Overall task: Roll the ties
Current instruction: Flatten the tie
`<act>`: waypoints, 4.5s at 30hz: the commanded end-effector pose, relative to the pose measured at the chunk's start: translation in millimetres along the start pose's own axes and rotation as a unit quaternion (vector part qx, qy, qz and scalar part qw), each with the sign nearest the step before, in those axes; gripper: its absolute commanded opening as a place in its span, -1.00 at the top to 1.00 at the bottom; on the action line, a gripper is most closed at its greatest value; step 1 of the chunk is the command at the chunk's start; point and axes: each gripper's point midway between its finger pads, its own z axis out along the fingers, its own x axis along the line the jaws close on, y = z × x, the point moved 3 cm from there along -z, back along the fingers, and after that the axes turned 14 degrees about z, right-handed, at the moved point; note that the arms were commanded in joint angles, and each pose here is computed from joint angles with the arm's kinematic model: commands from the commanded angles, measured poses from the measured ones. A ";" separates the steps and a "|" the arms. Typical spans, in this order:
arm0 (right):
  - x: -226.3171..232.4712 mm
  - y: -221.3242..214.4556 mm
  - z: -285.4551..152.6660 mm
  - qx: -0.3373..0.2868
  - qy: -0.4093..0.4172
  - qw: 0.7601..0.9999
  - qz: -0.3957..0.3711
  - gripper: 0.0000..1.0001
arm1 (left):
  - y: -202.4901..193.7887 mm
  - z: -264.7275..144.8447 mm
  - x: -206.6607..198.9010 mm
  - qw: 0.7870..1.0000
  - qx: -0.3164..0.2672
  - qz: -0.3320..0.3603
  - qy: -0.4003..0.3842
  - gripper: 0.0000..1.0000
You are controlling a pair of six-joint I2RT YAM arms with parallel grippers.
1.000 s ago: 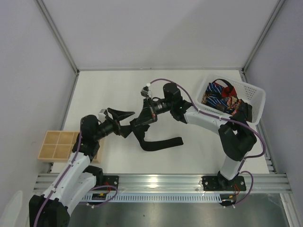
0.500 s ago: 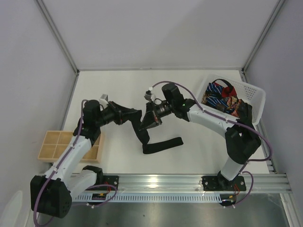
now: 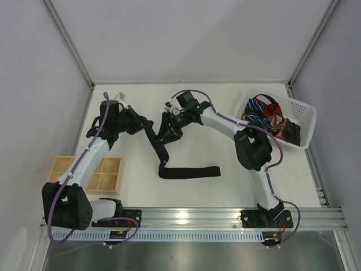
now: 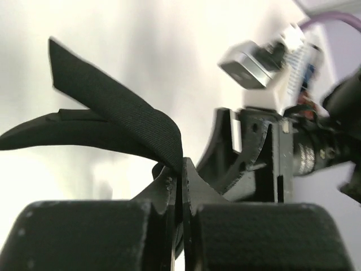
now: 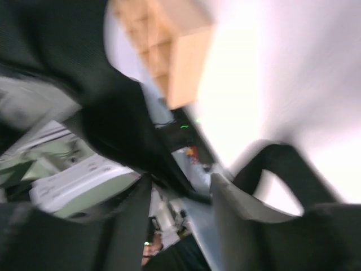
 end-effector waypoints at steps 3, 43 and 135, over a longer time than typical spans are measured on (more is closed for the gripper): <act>-40.1 15.4 -19.7 -0.061 -0.152 0.986 0.024 -0.15 | 2.1 13.8 68.9 0.995 -0.012 0.039 0.093 0.99; -172.6 -65.9 -77.7 -0.263 -0.285 0.918 0.077 1.00 | -10.0 21.7 102.3 0.988 0.019 0.047 0.145 0.99; -196.0 -109.8 -194.1 -0.356 -0.273 0.871 0.198 0.38 | 3.7 69.1 214.5 0.915 0.136 -0.057 0.376 0.19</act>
